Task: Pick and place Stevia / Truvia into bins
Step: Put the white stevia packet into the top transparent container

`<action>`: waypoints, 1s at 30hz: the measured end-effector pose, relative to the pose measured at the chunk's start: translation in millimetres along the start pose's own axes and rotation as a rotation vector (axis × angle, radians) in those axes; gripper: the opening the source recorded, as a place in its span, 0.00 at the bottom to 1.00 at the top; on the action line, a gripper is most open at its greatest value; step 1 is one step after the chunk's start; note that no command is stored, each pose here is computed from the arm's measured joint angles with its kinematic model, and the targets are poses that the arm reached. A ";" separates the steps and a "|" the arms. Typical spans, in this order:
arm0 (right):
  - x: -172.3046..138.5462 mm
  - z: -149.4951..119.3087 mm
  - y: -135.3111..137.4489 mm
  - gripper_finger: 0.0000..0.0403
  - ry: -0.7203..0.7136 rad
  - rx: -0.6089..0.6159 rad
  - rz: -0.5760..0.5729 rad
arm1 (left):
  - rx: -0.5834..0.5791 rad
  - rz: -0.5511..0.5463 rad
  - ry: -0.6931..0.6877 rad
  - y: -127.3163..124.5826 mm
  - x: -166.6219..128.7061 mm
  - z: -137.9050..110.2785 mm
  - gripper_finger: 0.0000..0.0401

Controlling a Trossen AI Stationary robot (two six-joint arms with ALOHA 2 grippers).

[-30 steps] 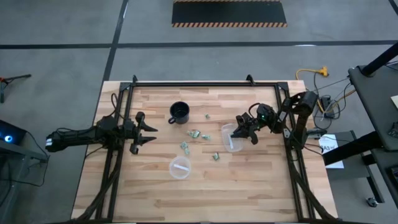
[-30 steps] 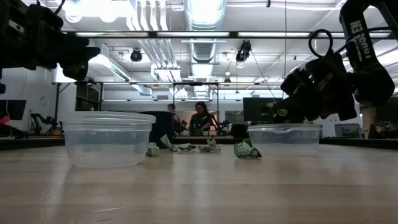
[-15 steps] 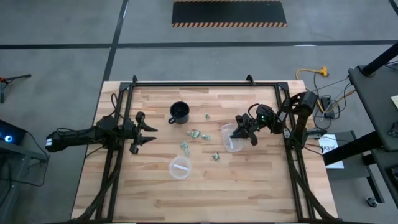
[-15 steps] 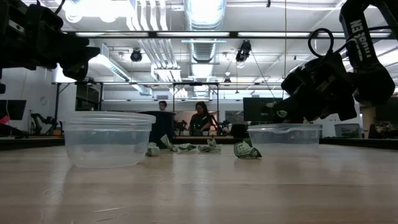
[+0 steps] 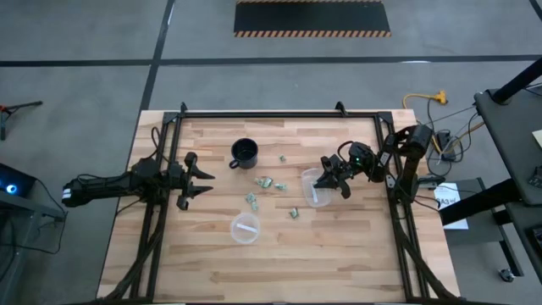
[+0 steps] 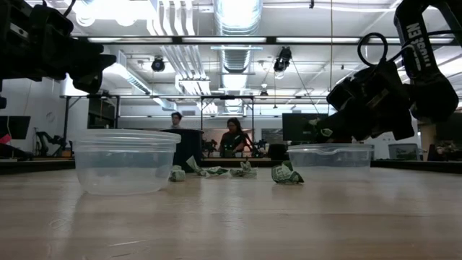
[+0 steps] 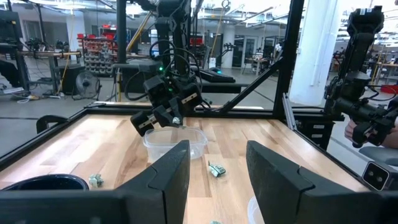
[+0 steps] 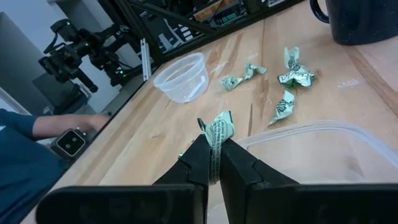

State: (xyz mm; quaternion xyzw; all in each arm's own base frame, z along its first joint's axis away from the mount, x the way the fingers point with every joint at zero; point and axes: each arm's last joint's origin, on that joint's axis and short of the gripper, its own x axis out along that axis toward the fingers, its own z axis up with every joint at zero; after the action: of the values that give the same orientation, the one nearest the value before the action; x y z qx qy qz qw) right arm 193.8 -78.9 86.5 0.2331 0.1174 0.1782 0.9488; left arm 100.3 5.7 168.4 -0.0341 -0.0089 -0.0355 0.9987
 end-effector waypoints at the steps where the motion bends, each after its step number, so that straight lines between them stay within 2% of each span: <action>1: 0.0 0.0 0.0 0.05 0.000 0.000 0.000 | 0.000 0.000 0.000 0.0 0.0 0.0 0.35; 19: 6.3 0.3 3.6 0.50 0.010 -0.019 0.032 | 0.000 0.000 0.000 0.0 0.0 0.0 0.35; 25: 6.6 1.6 3.5 0.59 0.006 -0.025 0.033 | 0.000 0.000 0.000 0.0 0.0 0.1 0.35; 30: 6.5 2.4 4.0 0.62 0.003 -0.070 0.037 | 0.000 0.000 0.000 0.0 0.0 0.0 0.35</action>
State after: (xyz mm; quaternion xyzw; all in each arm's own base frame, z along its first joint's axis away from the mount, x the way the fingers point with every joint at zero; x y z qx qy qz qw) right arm 199.2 -74.0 89.6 0.2018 0.1082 0.2002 0.9526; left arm 100.3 5.7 168.5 -0.0341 -0.0090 -0.0354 0.9988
